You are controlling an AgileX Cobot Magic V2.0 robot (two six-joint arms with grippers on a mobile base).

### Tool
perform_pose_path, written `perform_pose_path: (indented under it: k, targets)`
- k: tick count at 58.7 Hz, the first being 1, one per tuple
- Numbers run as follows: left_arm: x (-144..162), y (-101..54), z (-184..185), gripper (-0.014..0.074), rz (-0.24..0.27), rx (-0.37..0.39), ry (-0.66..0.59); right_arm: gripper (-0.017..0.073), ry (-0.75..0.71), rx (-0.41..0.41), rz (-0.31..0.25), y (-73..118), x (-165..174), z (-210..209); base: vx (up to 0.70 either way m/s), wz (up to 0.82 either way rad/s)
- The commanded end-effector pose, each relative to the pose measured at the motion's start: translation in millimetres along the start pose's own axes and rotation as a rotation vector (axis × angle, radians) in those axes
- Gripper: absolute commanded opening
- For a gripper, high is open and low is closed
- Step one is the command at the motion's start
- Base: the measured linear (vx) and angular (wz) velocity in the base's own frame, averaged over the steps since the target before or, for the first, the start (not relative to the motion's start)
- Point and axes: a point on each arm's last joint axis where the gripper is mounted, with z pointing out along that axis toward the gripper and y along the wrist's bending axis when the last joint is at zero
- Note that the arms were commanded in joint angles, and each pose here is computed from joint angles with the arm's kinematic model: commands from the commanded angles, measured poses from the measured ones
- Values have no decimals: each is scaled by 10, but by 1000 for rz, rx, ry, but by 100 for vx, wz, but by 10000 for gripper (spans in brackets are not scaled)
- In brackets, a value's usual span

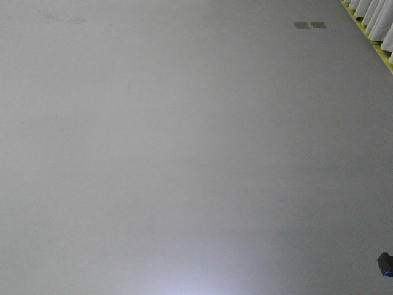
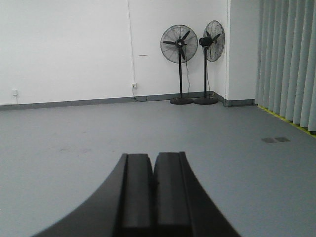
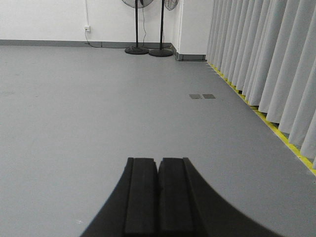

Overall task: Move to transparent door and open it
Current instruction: 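Drive the base forward across the grey floor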

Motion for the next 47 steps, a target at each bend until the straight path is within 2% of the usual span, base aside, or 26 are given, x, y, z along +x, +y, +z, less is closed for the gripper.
perform_pose_path:
  k: [1, 47]
  targets:
    - [-25, -4, -3, -6, -7, 5, -72, -6, -92, -7, -5, 6, -68, -11, 0, 0]
    - [-25, -4, -3, -6, -7, 5, -72, -6, -89, -6, -5, 6, -65, -11, 1, 0]
